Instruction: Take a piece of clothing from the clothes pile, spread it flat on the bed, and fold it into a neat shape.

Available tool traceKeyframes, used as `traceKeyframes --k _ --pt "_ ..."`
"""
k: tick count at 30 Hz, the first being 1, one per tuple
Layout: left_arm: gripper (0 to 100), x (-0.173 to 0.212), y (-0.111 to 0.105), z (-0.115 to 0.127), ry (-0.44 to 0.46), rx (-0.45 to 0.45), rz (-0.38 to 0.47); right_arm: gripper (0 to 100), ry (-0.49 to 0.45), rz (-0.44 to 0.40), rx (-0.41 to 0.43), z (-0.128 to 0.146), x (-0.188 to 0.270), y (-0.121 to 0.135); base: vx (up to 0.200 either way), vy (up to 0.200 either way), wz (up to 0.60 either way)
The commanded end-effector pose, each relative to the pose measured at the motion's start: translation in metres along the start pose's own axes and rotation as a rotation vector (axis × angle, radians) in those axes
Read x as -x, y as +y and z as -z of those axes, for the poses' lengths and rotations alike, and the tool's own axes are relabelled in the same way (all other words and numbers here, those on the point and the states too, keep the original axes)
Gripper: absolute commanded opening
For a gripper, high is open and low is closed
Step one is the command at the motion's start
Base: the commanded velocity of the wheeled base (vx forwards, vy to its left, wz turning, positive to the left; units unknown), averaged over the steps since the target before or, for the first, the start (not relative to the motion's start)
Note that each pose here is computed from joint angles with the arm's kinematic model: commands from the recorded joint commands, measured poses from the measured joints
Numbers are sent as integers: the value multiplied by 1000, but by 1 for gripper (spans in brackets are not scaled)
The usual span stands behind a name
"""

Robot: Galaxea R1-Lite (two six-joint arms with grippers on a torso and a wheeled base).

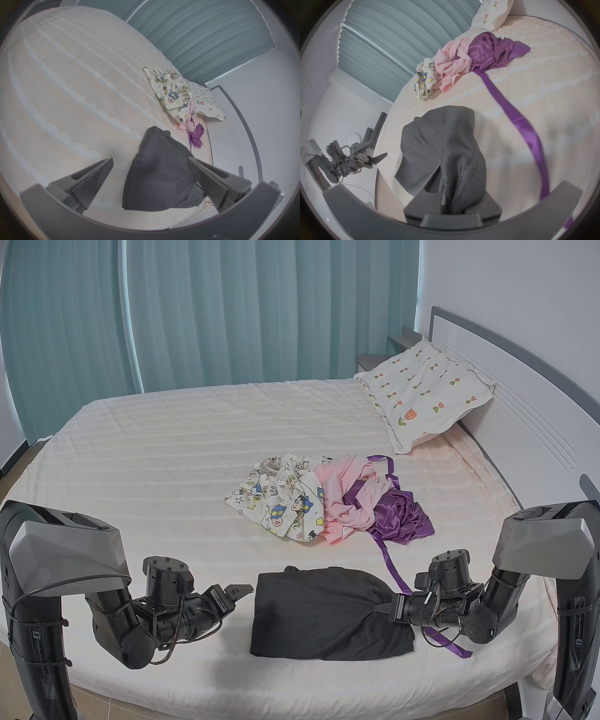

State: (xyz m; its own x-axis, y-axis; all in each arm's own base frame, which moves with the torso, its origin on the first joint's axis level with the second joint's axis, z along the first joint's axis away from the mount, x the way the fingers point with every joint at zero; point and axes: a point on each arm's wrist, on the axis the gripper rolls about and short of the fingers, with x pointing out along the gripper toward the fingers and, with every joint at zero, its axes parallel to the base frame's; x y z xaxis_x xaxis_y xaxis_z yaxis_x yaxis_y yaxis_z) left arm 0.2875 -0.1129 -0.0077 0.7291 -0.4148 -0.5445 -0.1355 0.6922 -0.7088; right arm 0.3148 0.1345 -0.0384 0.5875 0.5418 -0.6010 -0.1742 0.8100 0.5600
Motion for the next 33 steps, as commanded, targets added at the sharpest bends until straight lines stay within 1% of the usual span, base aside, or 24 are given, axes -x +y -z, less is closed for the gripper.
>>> traceKeyframes --k 1,2,7,11,12,15,17,21,25,26,29,33 --pt "100 0 1 1 2 2 -3 0 8 3 13 2 -1 -2 0 0 0" --pt "100 0 1 1 1 0 -4 100 10 1 18 2 -1 -1 0 0 0" --pt "100 0 1 1 -1 2 -7 100 21 -4 26 6 0 3 0 0 0" --pt "100 1 2 1 -4 4 -12 100 -48 -26 24 -4 0 2 0 0 0" --pt "100 1 2 0 -5 4 -11 100 -53 -26 22 -5 0 1 0 0 0" --pt "100 0 3 0 -4 5 -14 100 -75 -29 -40 -12 -6 -1 0 0 0" --pt "100 0 3 0 -5 4 -15 100 -73 -27 -84 -11 -15 -3 0 0 0" --pt "100 -1 3 -1 -11 5 -14 100 -100 5 -89 -14 -31 -4 0 0 0" --pt "100 -1 3 -1 -11 5 -14 100 -119 18 -97 -20 -41 -3 0 0 0" --pt "100 -1 3 -1 -11 5 -14 0 -122 24 -99 -21 -41 -4 0 0 0" --pt "100 -2 4 -1 -10 5 -15 0 -124 48 -101 -20 -42 -6 0 0 0" --pt "100 -2 6 1 -5 3 -25 0 -160 116 -106 -21 -39 -8 0 0 0"
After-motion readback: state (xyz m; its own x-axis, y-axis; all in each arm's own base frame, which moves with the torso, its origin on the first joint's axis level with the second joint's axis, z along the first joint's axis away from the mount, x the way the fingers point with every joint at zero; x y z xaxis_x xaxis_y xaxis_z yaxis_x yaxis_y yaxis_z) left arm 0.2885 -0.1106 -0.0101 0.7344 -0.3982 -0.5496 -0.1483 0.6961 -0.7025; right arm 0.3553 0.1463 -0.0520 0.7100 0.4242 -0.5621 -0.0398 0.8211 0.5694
